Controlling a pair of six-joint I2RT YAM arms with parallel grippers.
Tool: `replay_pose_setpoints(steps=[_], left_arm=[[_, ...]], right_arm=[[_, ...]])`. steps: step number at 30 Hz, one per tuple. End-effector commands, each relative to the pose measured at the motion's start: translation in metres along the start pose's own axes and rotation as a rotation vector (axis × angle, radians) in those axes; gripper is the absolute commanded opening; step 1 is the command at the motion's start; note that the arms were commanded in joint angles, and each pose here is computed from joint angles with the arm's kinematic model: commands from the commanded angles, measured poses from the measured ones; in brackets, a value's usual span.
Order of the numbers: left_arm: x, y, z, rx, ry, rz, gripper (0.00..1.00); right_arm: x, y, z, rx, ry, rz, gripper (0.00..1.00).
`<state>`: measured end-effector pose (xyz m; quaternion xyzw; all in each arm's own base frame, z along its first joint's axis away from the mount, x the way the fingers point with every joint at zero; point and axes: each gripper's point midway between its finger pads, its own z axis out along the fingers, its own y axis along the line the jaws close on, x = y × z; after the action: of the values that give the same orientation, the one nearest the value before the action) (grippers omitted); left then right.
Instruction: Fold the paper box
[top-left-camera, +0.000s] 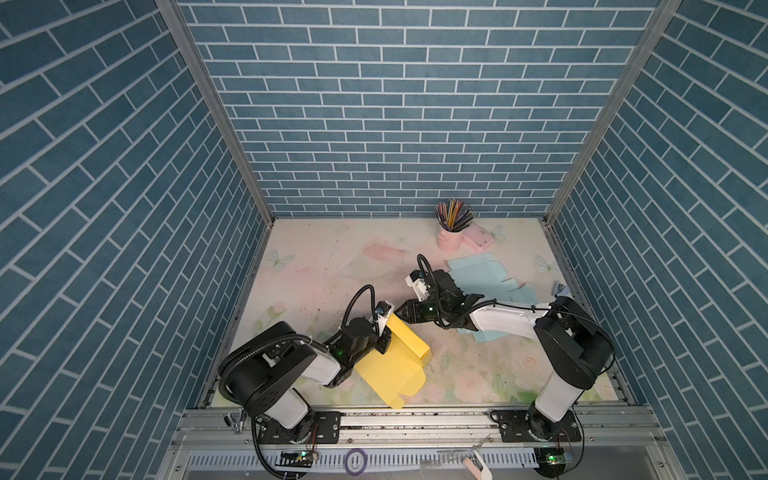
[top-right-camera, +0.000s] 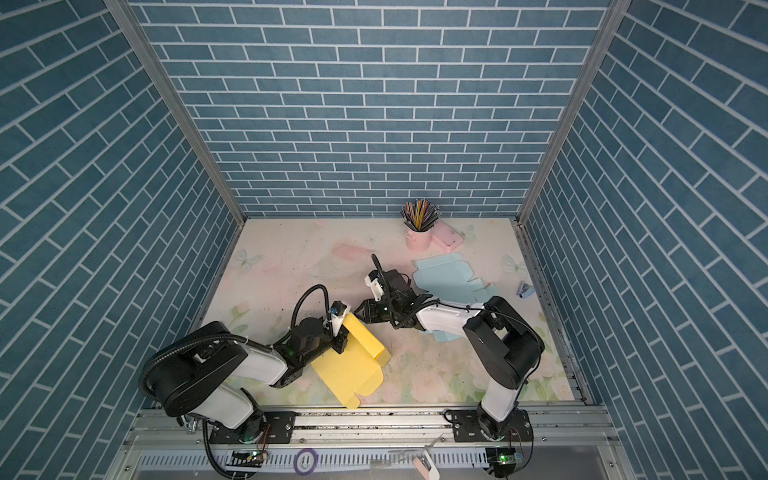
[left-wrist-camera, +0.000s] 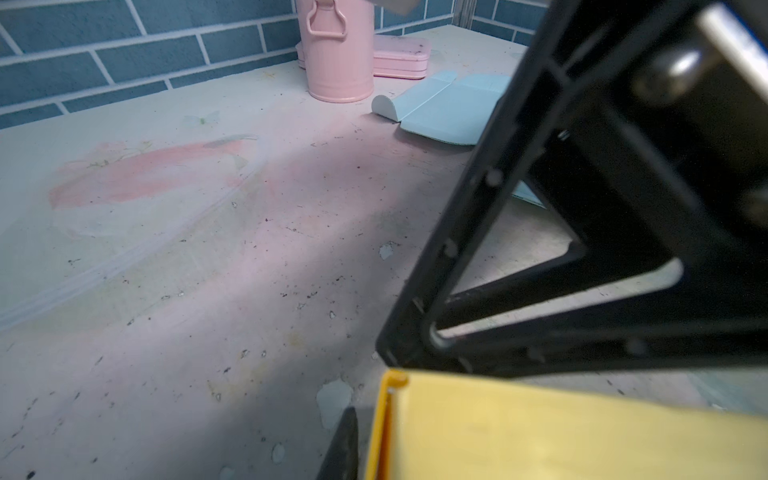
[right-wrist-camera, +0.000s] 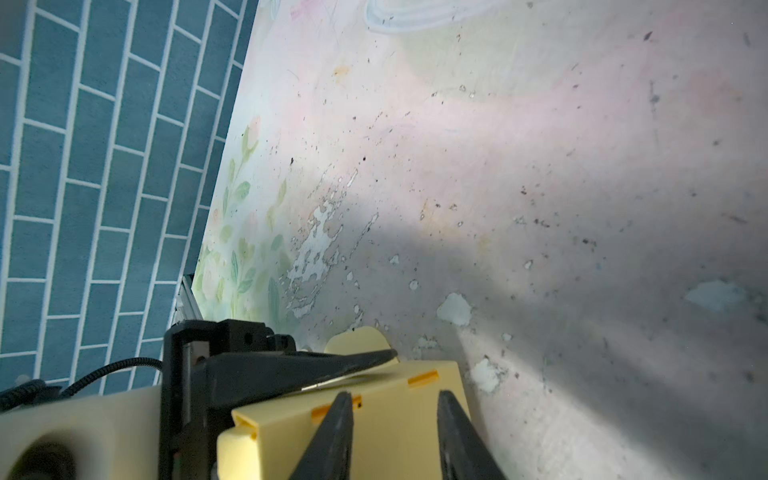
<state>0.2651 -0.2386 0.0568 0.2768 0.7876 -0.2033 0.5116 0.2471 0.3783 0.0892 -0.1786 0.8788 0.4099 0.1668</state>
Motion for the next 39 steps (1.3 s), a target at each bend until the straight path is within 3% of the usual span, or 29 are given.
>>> replay_pose_setpoints(steps=[1, 6, 10, 14, 19, 20, 25, 29, 32, 39], left_arm=[[-0.005, -0.004, -0.006, 0.005, -0.029, -0.008, 0.19], [0.002, -0.002, -0.010, -0.002, -0.020, -0.013, 0.26], [0.006, -0.003, -0.011, -0.002, -0.007, -0.016, 0.34], [0.013, -0.002, -0.019, -0.012, 0.011, -0.026, 0.39], [0.018, -0.002, -0.042, -0.085, 0.114, -0.053, 0.46], [0.021, -0.001, -0.048, -0.101, 0.146, -0.079, 0.54], [0.046, 0.004, -0.087, -0.156, 0.320, -0.273, 0.71], [0.060, 0.000, -0.108, -0.162, 0.412, -0.404, 0.72], [0.056, 0.003, -0.122, -0.187, 0.429, -0.440, 0.72], [0.024, 0.012, -0.152, -0.223, 0.384, -0.429, 0.73]], right_arm=[[0.011, 0.000, -0.011, 0.040, 0.022, -0.016, 0.35], [0.007, -0.012, -0.022, 0.107, 0.001, -0.019, 0.38], [-0.002, -0.027, -0.044, 0.217, -0.025, -0.044, 0.47], [-0.015, -0.021, -0.081, 0.321, -0.052, -0.149, 0.58], [-0.002, 0.020, -0.106, 0.293, -0.011, -0.305, 0.73], [0.005, 0.028, -0.106, 0.282, 0.011, -0.328, 0.76], [0.037, 0.044, -0.089, 0.303, 0.150, -0.440, 0.84], [0.041, 0.038, -0.077, 0.383, 0.204, -0.495, 0.87], [0.042, 0.027, -0.072, 0.455, 0.238, -0.524, 0.88], [0.045, 0.007, -0.060, 0.541, 0.284, -0.555, 0.86]])
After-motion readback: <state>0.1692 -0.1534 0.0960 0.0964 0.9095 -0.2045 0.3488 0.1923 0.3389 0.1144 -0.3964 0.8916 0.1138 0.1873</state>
